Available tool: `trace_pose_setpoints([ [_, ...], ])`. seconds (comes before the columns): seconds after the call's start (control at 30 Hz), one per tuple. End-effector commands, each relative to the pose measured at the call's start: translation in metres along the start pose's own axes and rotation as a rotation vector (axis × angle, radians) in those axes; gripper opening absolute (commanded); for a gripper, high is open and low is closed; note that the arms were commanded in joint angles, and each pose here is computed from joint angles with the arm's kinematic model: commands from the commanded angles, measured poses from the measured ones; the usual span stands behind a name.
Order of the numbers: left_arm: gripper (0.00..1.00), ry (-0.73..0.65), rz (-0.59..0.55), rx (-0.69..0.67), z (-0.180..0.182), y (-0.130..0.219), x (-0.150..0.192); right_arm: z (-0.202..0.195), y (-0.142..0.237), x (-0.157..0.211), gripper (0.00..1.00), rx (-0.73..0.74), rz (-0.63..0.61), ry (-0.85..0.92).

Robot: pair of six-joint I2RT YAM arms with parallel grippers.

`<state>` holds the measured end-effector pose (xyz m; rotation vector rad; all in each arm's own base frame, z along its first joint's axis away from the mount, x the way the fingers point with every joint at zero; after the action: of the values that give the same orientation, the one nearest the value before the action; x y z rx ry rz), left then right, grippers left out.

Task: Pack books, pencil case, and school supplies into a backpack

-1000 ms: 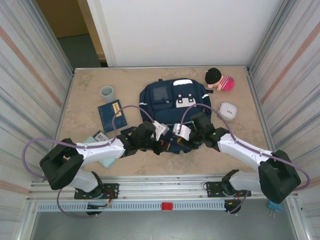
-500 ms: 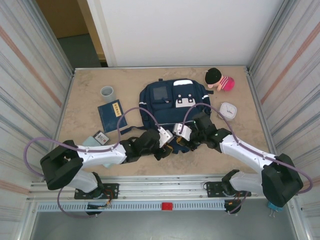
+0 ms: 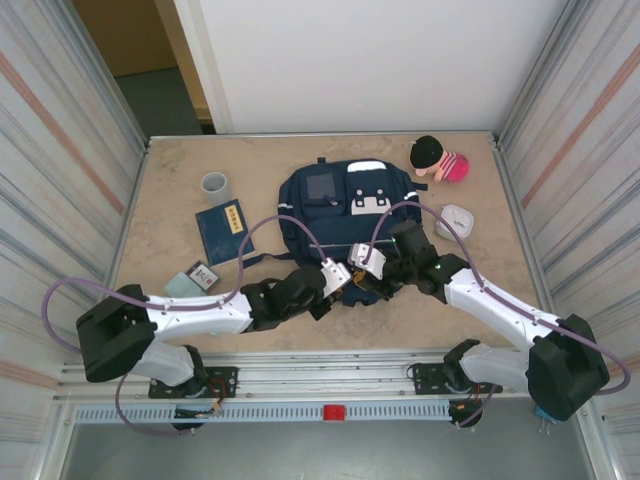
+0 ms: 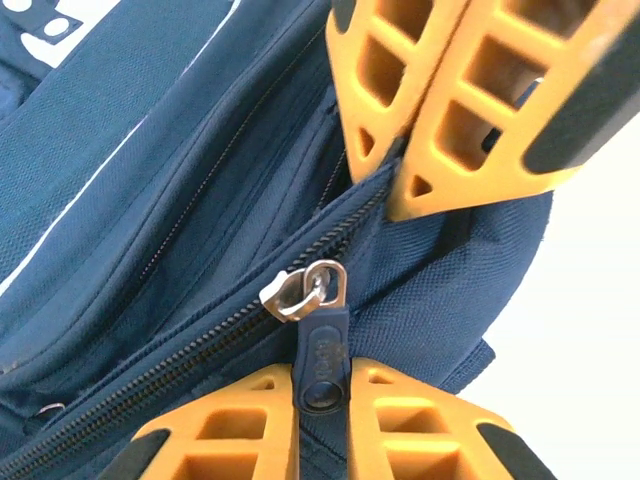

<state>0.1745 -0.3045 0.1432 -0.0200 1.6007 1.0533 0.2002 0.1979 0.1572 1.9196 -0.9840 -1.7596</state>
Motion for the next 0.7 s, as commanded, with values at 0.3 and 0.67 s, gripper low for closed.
trace_pose_setpoints([
  [0.3,0.35,0.104,-0.056,-0.042,0.004,0.009,-0.026,0.003,0.023,-0.035,0.0,-0.046,-0.143,0.005],
  [0.67,0.08,0.12,-0.007,0.21,-0.019,0.015,-0.033,-0.004,0.025,-0.022,0.0,-0.009,-0.093,-0.025],
])
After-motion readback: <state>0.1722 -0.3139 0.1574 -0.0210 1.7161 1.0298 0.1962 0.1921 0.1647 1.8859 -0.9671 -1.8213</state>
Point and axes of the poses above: each hand's point on the last joint's axis, 136 mm out from that joint toward the fingers, its own y axis back along the fingers, its own z axis along the line the jaws close on, x = y × z, the point moved 5 cm from there along y, back along the fingers, and after that the axes turned 6 degrees about y, right-handed, at the moved point
